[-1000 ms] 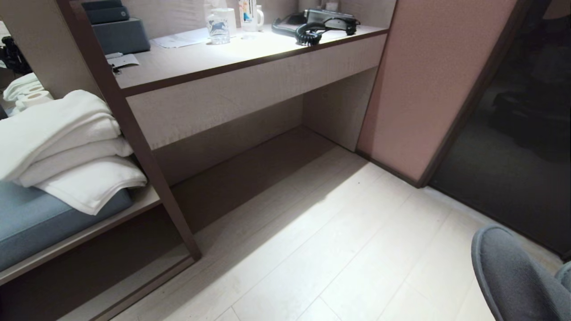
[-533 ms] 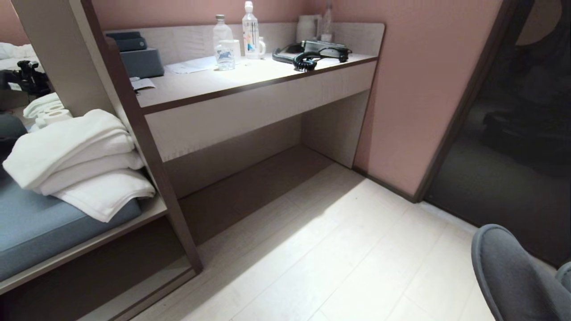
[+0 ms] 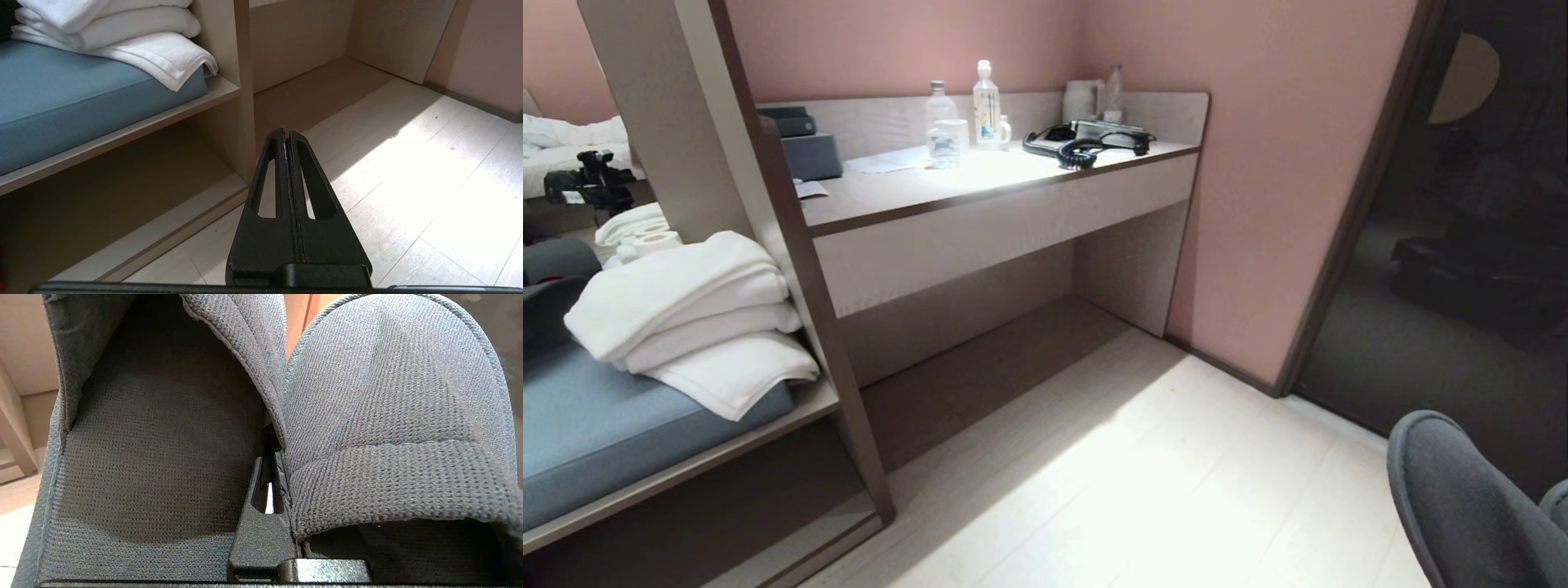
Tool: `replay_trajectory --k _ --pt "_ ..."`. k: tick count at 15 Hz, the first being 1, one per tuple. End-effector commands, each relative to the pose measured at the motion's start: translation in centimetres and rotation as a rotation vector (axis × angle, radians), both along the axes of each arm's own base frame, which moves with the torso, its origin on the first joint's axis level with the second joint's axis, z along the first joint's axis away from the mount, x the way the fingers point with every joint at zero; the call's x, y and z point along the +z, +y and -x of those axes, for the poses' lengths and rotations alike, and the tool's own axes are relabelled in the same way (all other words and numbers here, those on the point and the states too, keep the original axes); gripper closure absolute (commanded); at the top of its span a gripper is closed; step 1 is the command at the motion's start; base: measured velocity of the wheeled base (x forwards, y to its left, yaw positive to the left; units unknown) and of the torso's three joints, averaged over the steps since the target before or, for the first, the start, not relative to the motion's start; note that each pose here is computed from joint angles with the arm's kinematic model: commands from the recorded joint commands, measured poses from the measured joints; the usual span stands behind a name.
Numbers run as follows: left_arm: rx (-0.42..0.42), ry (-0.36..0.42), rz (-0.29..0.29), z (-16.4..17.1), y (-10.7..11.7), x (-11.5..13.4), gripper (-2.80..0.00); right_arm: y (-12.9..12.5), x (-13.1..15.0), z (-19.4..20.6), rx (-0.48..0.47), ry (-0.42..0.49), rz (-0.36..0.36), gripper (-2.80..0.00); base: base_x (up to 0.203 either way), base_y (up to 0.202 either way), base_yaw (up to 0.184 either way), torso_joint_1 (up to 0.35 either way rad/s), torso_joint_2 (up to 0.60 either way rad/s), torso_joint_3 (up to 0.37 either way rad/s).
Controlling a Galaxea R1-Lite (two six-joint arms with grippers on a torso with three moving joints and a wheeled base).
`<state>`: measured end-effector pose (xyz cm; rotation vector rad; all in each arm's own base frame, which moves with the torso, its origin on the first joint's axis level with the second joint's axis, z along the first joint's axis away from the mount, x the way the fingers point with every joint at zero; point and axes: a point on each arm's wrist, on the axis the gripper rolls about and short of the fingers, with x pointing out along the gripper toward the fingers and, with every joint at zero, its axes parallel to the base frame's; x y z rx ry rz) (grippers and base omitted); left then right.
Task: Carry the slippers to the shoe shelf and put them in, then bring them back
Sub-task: Place the slippers into the shoe cabinet
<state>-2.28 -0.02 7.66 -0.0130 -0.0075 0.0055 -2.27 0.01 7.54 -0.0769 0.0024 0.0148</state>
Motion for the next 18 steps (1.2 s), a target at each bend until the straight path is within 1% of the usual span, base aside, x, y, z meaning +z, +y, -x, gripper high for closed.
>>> replay_trajectory --k 1,3,5,6,18 --pt "0.001 0.001 0.001 -0.01 0.0 -0.03 0.0 0.0 0.0 0.0 0.001 0.001 0.003 0.0 0.0 0.0 0.0 -0.002 0.0 0.047" --pt "0.001 0.001 -0.002 -0.01 0.0 -0.03 0.0 0.0 -0.01 0.0 -0.001 0.001 -0.017 0.0 0.0 0.0 0.0 0.001 0.0 0.013" --pt "0.001 0.001 -0.001 -0.01 0.0 -0.03 0.0 -0.01 -0.02 0.0 -0.004 0.002 -0.066 0.0 0.0 0.0 0.0 0.0 0.0 0.0" --pt "0.001 0.001 -0.001 -0.01 0.0 -0.03 0.0 -0.02 -0.02 0.0 -0.007 0.003 -0.07 0.0 0.0 0.0 0.0 0.0 0.0 0.0" --pt "0.001 0.001 0.002 -0.01 0.0 -0.03 0.0 -0.02 -0.02 0.0 -0.009 0.002 -0.068 0.0 0.0 0.0 0.0 0.0 0.0 0.0"
